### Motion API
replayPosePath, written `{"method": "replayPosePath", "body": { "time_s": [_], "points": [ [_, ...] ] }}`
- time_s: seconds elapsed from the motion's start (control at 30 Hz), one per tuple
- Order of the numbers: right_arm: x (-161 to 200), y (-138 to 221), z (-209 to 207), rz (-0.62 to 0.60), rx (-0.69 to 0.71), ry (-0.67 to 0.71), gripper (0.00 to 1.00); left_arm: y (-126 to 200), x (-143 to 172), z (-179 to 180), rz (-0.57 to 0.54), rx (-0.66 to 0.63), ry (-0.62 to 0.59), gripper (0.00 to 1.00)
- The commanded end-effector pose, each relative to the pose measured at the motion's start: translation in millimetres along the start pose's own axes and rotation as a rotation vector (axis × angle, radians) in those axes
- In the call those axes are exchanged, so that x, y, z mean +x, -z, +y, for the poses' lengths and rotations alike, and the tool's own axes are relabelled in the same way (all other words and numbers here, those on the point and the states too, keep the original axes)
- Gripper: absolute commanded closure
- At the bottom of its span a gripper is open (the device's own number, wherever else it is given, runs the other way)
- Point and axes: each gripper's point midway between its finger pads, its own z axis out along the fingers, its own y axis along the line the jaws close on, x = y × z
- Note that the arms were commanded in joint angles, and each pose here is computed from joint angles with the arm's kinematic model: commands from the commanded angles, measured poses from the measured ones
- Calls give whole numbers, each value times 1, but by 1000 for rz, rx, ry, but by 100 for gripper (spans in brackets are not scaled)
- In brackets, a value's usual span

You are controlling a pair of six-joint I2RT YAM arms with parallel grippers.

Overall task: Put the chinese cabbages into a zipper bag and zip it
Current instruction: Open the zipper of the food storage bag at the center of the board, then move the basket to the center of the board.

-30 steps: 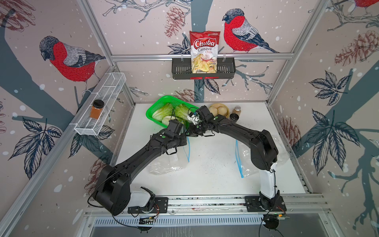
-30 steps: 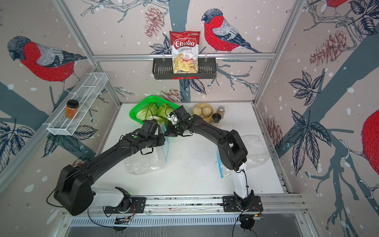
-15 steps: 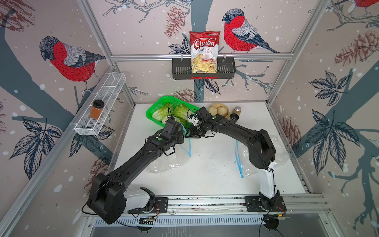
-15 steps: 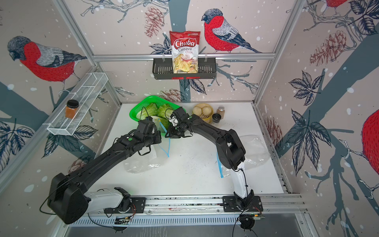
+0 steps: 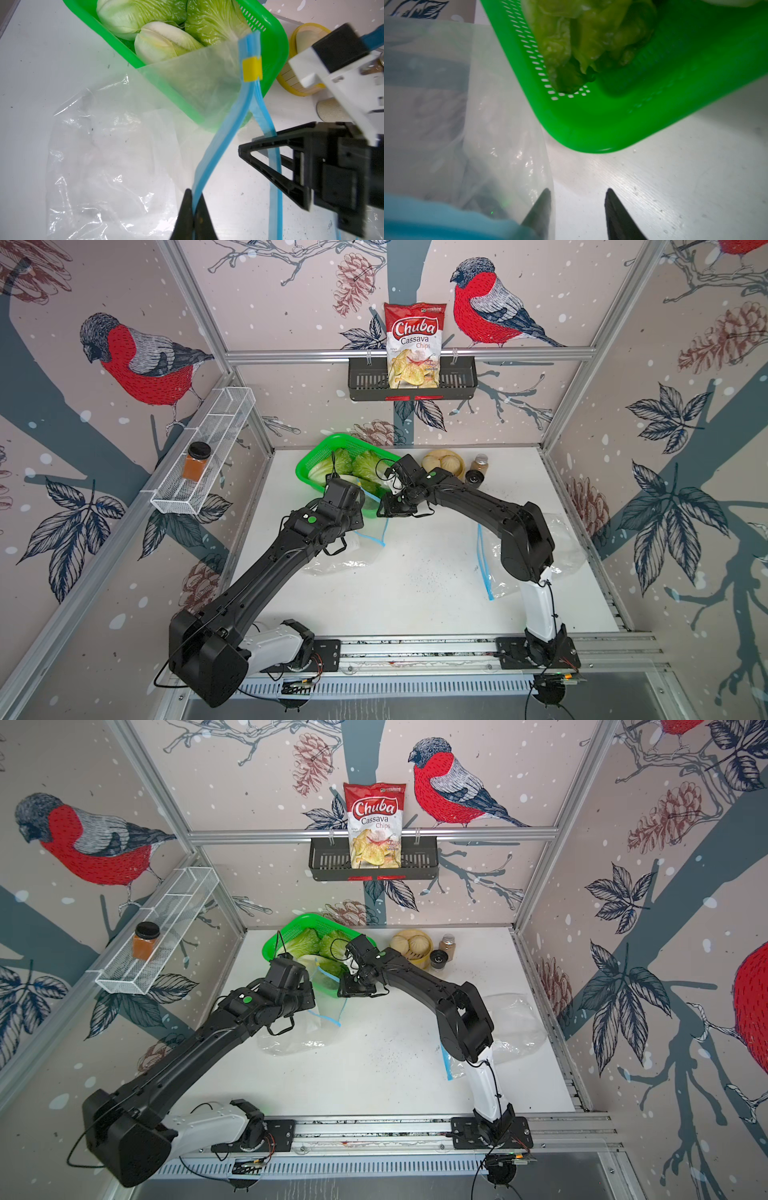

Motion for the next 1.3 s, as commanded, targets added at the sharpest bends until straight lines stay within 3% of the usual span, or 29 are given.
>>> {"method": "replayPosePath", "body": {
  "time_s": [0.0,0.23,0.37,0.53,0.73,0.97,1.27],
  "points": [
    [-19,26,29,-86,-102,34,43,-2,-5,4,-27,-23,2,100],
    [-51,60,14,-199,-132,-130,29,-13,-7,21,-29,-118,-18,100],
    [-54,32,-44,-168,56,-228,26,-18,-9,29,-30,-113,-8,100],
    [-78,6,-76,-201,129,-266,23,-23,-10,37,-31,-103,4,100],
    [-101,-25,-112,-222,241,-318,22,-29,-18,44,-41,-73,27,100],
    [-92,-38,-141,-199,379,-316,26,-31,-23,49,-33,-69,32,100],
    [-71,4,-160,-185,504,-268,35,-22,-11,55,-45,-52,35,100]
  ]
}}
